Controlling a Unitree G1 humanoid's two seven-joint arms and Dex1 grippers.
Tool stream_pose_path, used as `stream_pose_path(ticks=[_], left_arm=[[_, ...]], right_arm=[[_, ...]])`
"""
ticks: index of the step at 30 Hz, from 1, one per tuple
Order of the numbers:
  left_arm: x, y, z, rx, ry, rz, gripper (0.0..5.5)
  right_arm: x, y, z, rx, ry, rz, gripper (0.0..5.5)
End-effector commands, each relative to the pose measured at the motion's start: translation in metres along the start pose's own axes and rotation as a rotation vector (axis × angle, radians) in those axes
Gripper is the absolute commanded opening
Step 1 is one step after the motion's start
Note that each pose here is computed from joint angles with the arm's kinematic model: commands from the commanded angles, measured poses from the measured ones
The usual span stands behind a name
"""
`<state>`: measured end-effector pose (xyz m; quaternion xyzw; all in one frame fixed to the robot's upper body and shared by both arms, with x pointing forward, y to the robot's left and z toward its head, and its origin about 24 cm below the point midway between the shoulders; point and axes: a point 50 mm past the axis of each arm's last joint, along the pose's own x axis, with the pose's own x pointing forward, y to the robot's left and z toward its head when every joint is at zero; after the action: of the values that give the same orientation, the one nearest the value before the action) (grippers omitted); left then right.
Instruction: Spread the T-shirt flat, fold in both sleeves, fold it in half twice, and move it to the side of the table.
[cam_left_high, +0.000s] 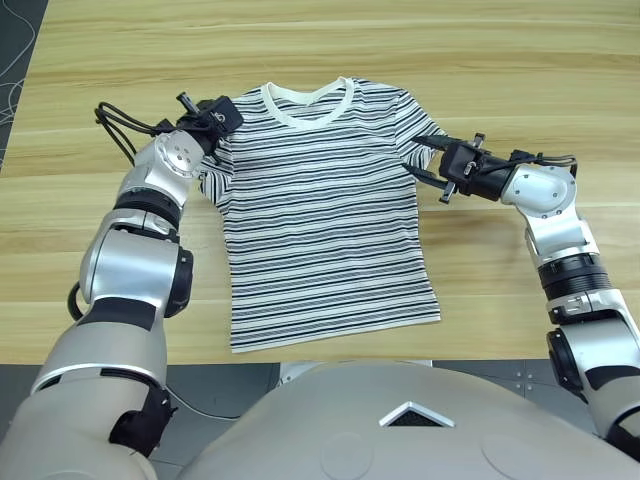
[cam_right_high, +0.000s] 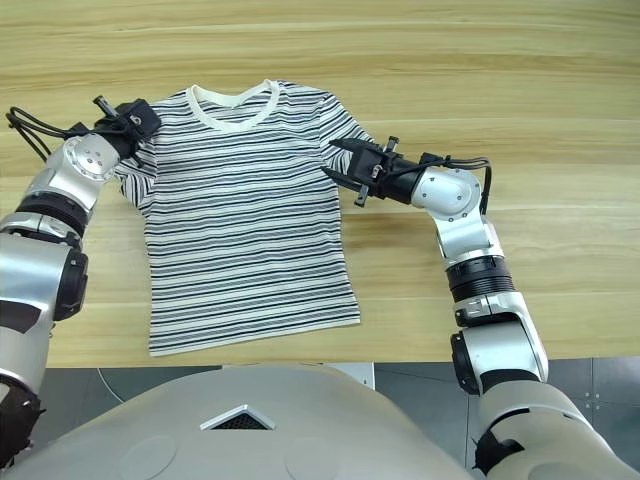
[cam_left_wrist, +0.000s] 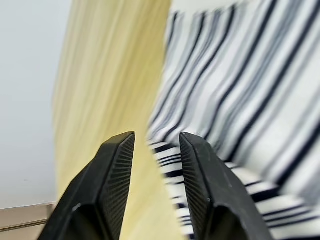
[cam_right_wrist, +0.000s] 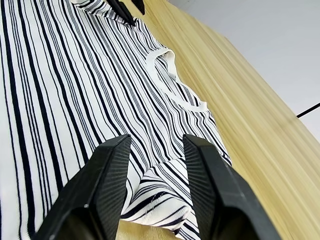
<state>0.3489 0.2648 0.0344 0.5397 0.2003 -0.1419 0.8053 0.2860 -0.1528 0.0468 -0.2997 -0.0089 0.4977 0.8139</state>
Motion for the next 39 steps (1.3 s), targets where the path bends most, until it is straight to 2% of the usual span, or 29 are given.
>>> stream_pose_path(ticks=[1, 4, 5, 6, 7, 10, 13, 15, 25, 31, 39], left_arm=[[-0.006, 0.037, -0.004, 0.187, 0.034, 0.136, 1.66], [-0.010, 0.054, -0.009, 0.332, 0.067, 0.219, 1.66], [-0.011, 0.058, -0.010, 0.340, 0.076, 0.246, 1.66], [-0.013, 0.060, -0.013, 0.247, 0.074, 0.252, 1.66], [-0.014, 0.059, -0.015, 0.106, 0.061, 0.242, 1.66], [-0.014, 0.041, -0.024, -0.636, -0.045, 0.086, 1.66], [-0.015, 0.024, -0.031, -1.111, -0.103, -0.035, 1.66], [-0.017, 0.010, -0.035, -1.293, -0.105, -0.096, 1.66], [-0.044, -0.037, -0.075, -1.443, 0.172, -0.101, 1.66], [-0.064, -0.055, -0.059, -1.502, 0.174, -0.206, 1.66], [-0.069, -0.066, -0.040, -1.602, 0.162, -0.283, 1.66]], right_arm=[[0.005, -0.003, 0.005, -0.021, -0.019, -0.002, 1.91], [0.006, 0.000, 0.003, -0.014, -0.018, -0.003, 1.91], [0.006, 0.002, 0.003, -0.011, -0.018, -0.006, 1.91], [0.006, 0.003, 0.003, -0.009, -0.021, -0.009, 1.91], [0.006, 0.003, 0.002, -0.009, -0.023, -0.014, 1.91], [0.004, 0.002, 0.002, -0.008, -0.024, -0.033, 1.91], [0.002, 0.002, 0.000, -0.004, -0.020, -0.045, 1.91], [0.002, 0.003, 0.000, -0.002, -0.021, -0.050, 1.91], [0.000, 0.000, 0.001, -0.007, -0.022, -0.056, 1.91], [0.001, 0.001, 0.000, 0.005, -0.022, -0.058, 1.91], [0.003, 0.001, 0.000, 0.011, -0.020, -0.057, 1.91]])
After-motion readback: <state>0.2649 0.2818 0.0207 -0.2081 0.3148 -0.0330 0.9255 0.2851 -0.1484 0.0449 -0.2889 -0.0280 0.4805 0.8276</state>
